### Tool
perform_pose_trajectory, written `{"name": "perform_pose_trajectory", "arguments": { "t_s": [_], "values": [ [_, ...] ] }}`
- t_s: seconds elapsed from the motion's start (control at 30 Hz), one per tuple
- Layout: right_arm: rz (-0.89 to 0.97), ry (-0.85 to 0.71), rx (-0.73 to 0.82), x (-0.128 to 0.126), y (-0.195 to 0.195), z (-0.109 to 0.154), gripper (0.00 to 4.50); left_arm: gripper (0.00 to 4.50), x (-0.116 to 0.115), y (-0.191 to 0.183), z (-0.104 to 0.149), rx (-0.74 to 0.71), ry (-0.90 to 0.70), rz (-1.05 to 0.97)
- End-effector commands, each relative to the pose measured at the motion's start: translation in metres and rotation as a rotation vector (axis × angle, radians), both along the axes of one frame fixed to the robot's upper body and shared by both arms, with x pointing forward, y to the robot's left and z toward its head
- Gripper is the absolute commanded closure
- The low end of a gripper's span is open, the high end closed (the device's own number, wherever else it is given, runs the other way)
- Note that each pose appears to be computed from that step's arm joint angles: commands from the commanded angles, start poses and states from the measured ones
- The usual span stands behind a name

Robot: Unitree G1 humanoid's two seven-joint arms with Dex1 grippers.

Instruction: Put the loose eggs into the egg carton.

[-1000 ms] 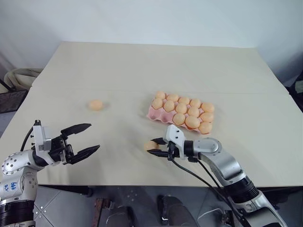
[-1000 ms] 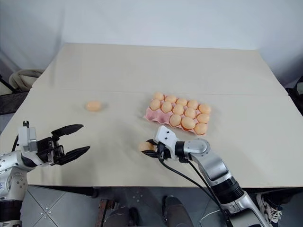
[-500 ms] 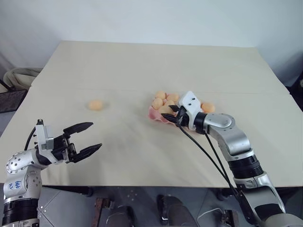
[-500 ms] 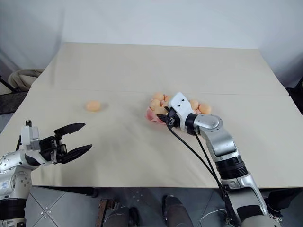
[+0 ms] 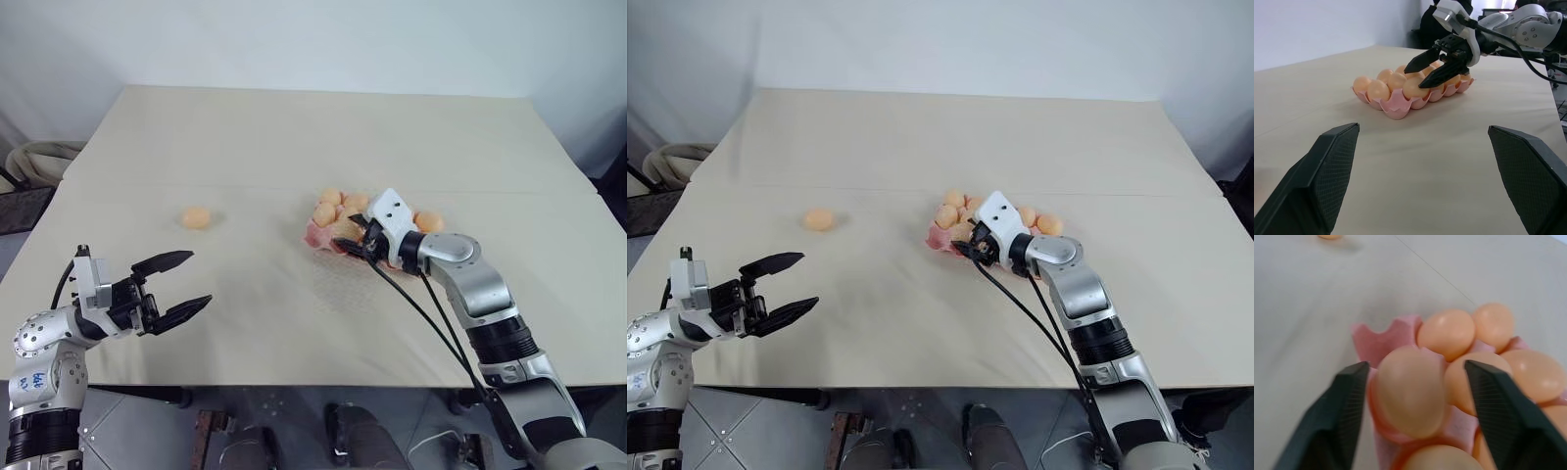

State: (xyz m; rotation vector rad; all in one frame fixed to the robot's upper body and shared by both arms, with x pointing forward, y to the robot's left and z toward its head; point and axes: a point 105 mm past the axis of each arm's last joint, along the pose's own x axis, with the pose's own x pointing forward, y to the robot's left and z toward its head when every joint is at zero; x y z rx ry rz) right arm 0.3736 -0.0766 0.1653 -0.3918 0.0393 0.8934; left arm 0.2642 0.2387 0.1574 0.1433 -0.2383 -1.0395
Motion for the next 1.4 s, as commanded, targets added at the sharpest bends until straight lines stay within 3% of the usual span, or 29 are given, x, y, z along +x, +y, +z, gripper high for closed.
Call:
{"name": "perform_pose_trajectory", "arguments": {
  "t_s": [0.03,0.27,0.47,0.9,1.17,1.4],
  "values": [
    [0.035,-0.058,0.016,-0.007,0.000,0.019,0.04,0.00,0.000,0.002,0.006,0.006,-0.035,0.012],
    [0.094,-0.084,0.046,-0.025,-0.014,0.036,0.04,0.00,0.000,0.004,0.006,0.008,-0.038,0.026],
    [0.105,-0.151,0.070,-0.056,-0.062,0.046,0.04,0.00,-0.002,0.012,0.007,0.011,-0.039,0.081],
    [0.000,-0.067,0.111,-0.128,-0.152,0.010,0.04,0.00,-0.008,0.031,0.008,-0.017,-0.051,0.279],
    [-0.113,-0.028,0.105,-0.133,-0.184,-0.005,0.04,0.00,0.002,0.068,0.004,-0.019,0.001,0.572],
    [-0.107,-0.047,0.108,-0.124,-0.181,-0.002,0.04,0.00,0.032,0.078,-0.006,-0.051,0.113,0.812]
  ]
}}
